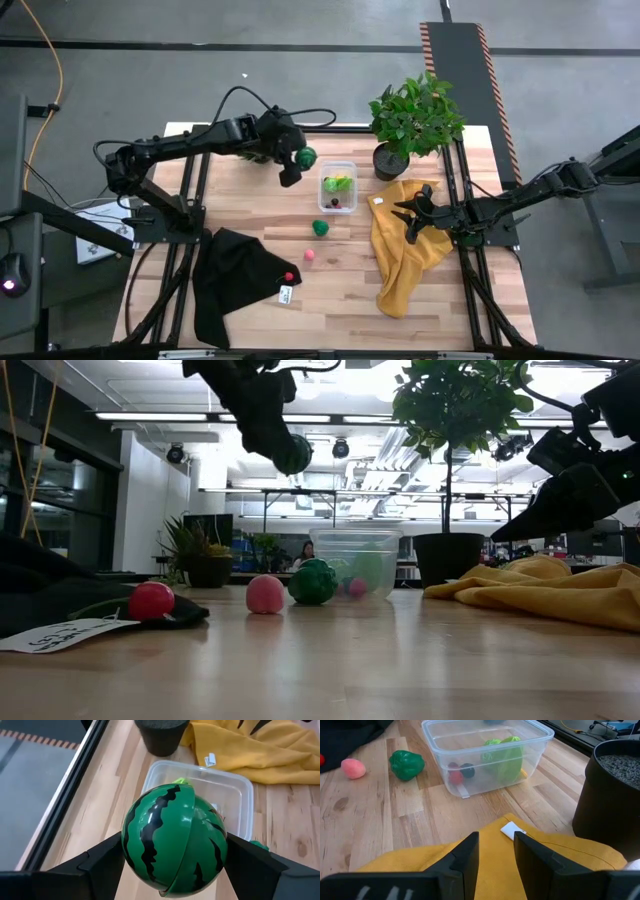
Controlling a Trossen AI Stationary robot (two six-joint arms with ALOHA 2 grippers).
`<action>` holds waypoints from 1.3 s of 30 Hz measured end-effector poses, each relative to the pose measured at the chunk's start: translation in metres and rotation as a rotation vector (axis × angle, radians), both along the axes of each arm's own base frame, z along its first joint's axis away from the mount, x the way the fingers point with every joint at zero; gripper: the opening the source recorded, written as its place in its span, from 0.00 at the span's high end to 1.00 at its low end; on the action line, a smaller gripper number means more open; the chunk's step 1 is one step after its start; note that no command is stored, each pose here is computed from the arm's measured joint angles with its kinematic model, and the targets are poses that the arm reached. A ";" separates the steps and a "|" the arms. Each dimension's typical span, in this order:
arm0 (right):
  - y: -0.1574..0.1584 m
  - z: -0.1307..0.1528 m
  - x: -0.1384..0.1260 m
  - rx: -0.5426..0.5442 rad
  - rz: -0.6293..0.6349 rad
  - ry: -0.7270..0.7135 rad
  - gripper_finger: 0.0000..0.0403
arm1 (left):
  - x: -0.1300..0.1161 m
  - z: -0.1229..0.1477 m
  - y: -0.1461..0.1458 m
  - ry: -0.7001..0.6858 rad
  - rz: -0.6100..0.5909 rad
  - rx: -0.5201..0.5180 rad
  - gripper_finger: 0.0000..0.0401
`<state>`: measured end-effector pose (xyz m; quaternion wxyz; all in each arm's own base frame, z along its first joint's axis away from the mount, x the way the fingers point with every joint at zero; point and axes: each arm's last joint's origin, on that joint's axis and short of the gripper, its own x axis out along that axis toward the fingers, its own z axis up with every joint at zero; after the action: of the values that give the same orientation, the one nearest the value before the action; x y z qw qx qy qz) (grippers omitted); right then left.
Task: Pick and placing Produce into tupperware
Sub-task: Put the watermelon into the transparent bin
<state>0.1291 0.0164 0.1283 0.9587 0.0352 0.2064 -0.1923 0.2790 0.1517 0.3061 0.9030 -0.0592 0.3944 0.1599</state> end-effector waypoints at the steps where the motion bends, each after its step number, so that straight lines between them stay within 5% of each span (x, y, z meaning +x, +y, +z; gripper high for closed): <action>1: 0.000 0.000 0.000 0.000 0.000 0.000 0.72 | 0.000 0.000 0.000 -0.002 -0.010 0.010 0.28; 18: 0.000 0.000 0.000 0.000 0.000 0.000 0.72 | 0.017 -0.005 -0.008 -0.023 -0.081 0.040 0.28; 39: 0.000 0.000 0.000 0.000 0.000 0.000 0.72 | 0.072 -0.023 -0.003 0.000 -0.203 -0.004 0.28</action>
<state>0.1291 0.0164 0.1283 0.9587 0.0351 0.2066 -0.1923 0.3508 0.1491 0.2830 0.9145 -0.0207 0.3986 0.0666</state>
